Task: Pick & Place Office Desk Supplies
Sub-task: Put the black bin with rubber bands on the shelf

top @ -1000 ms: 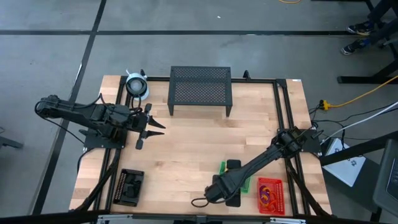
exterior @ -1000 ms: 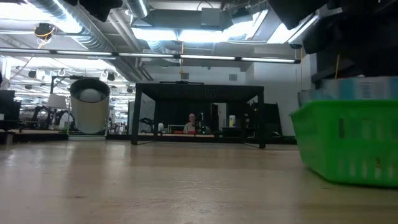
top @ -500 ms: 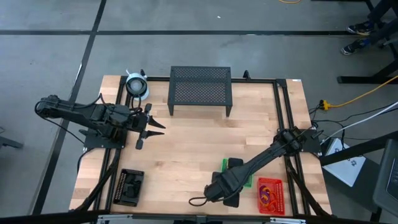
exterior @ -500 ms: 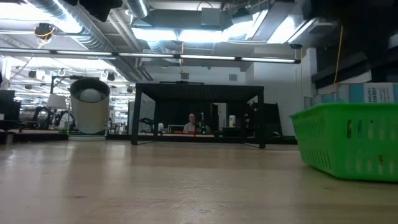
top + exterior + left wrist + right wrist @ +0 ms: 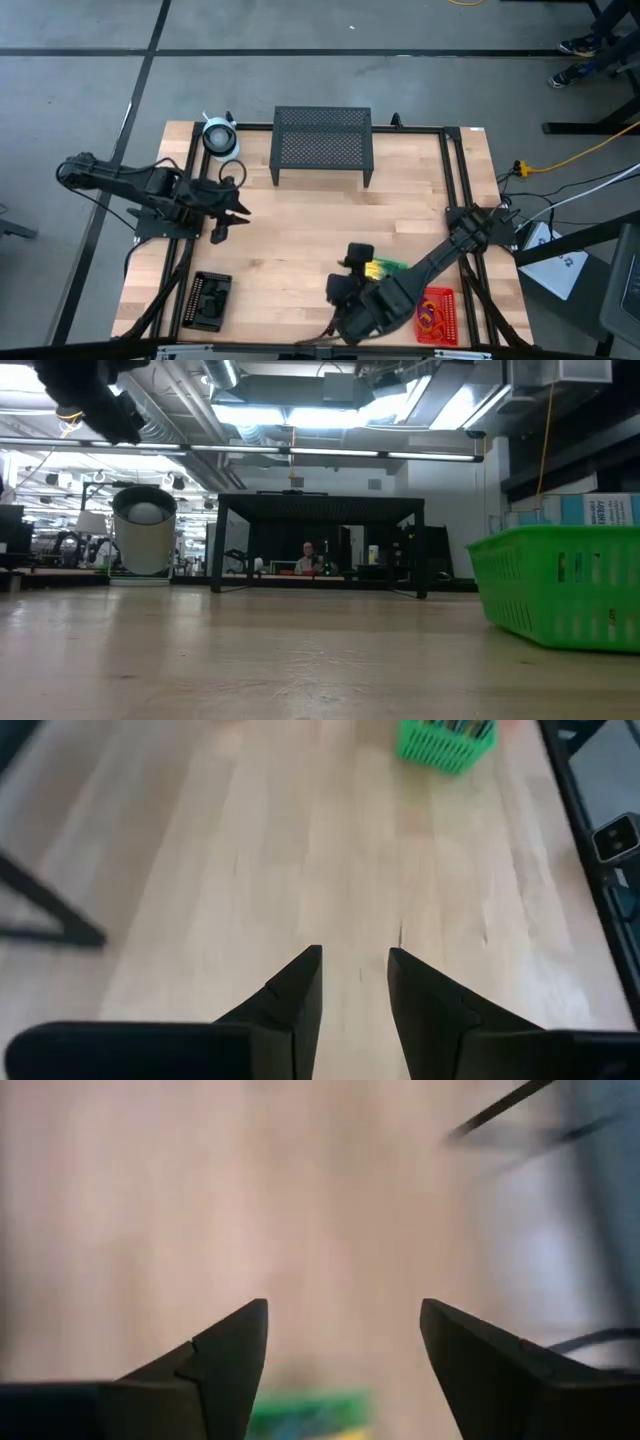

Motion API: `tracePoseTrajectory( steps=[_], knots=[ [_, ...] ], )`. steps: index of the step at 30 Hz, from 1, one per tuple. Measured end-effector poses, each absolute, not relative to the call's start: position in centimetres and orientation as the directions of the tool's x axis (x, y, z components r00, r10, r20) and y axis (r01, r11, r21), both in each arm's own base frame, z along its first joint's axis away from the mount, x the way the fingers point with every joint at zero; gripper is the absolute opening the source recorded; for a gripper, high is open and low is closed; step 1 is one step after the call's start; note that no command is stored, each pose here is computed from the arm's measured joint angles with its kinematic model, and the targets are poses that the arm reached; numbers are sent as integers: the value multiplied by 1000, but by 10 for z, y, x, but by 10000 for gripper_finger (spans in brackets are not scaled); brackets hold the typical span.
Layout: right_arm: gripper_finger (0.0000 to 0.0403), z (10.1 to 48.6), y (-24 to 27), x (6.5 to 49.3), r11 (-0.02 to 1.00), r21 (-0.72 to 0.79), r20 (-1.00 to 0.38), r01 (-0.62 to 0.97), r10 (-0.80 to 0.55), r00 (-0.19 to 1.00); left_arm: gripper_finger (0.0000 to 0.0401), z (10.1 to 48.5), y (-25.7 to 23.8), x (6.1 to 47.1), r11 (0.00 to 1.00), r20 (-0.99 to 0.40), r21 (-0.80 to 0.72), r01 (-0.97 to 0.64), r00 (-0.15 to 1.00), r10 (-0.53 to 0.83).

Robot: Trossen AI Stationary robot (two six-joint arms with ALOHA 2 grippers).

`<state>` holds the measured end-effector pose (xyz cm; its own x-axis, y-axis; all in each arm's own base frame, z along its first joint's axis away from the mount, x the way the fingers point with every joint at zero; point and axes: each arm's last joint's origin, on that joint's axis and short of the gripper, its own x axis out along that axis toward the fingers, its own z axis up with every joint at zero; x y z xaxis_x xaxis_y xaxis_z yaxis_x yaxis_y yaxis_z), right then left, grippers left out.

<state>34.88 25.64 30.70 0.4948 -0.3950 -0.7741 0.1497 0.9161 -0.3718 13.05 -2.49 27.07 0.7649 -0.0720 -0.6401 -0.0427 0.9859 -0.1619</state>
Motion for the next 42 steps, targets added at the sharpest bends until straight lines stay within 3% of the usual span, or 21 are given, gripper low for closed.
tracePoseTrajectory(
  steps=[3, 6, 13, 20, 24, 34, 42],
  knots=[
    [263, 305, 262, 343, 825, -495, -598, 274, -552, 581, 114, 269, -27, 128, 978, -659, -190, -92, 750, -57],
    [263, 299, 266, 331, 770, -536, -520, 347, -624, 583, 114, 268, -31, 127, 972, -662, -216, -91, 746, -77],
    [263, 272, 276, 310, 747, -504, -462, 434, -658, 595, 114, 263, -42, 120, 966, -713, -226, -125, 697, -76],
    [263, 242, 278, 292, 706, -440, -317, 555, -700, 639, 114, 253, -59, 116, 961, -699, -223, -165, 715, -39],
    [263, 231, 274, 285, 699, -389, -272, 600, -710, 650, 114, 249, -67, 111, 938, -697, -215, -273, 715, 48],
    [263, 233, 270, 284, 689, -448, -272, 570, -713, 647, 114, 227, -101, 112, 833, -806, -330, -444, 592, -4],
    [263, 242, 266, 284, 670, -503, -223, 546, -711, 667, 114, 201, -127, 112, 737, -898, -287, -612, 440, 16]
  ],
)
